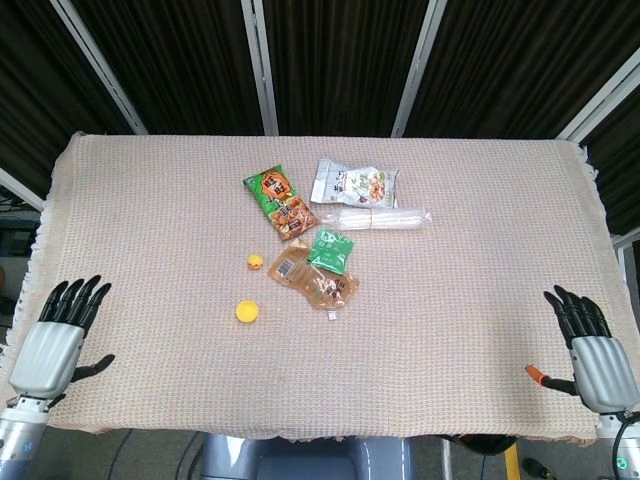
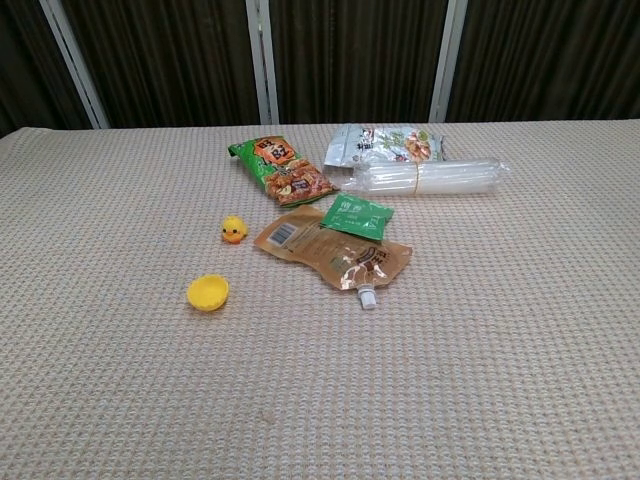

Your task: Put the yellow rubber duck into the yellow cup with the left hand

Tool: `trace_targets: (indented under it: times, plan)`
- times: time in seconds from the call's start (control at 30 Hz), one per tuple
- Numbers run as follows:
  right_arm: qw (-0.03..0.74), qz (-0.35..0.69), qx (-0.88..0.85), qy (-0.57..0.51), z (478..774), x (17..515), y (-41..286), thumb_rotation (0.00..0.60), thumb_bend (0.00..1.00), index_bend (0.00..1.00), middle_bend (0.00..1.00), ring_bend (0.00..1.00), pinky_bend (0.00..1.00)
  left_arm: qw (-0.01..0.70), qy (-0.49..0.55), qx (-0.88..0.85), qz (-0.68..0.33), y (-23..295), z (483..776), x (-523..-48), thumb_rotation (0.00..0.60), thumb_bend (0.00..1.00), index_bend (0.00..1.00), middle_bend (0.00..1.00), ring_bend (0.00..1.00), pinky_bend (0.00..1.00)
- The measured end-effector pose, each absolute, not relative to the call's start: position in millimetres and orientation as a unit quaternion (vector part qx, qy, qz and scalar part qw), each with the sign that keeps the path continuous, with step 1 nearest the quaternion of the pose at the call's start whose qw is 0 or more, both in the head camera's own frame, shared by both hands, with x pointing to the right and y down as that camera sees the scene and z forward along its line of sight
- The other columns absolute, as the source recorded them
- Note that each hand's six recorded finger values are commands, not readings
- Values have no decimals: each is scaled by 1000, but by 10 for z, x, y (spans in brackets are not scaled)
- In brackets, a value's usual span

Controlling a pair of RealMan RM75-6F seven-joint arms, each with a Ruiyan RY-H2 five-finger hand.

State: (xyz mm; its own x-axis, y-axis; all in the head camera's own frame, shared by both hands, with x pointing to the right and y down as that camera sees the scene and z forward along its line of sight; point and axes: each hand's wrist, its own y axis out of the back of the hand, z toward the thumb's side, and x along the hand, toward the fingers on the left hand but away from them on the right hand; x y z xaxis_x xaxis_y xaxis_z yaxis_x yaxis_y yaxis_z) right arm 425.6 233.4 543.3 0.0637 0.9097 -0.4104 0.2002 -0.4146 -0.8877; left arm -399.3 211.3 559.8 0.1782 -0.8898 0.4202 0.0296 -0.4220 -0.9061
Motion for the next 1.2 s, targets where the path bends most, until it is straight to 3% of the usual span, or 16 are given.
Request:
trace_targets:
  times: [0.3, 0.5, 0.77, 1.2]
  plan:
    - [321, 538, -653, -425, 5485, 4258, 2317, 600, 11, 16, 0, 0, 0, 436, 304, -647, -546, 1498, 5930, -3538, 600, 111, 196, 0, 0, 0]
    - [306, 545, -656, -424, 5539, 4280, 2295, 600, 10, 17, 0, 0, 0, 421, 288, -658, -554, 1170, 6285, -3177, 600, 210, 226, 0, 0, 0]
    - [295, 543, -659, -429, 5501, 4299, 2308, 600, 10, 17, 0, 0, 0, 395, 272, -666, -571, 801, 6794, -2645, 600, 212, 234, 0, 0, 0]
    - [277, 549, -657, -437, 5507, 4355, 2302, 600, 11, 18, 0, 0, 0, 401, 227, -661, -592, 599, 7261, -2036, 600, 213, 321, 0, 0, 0]
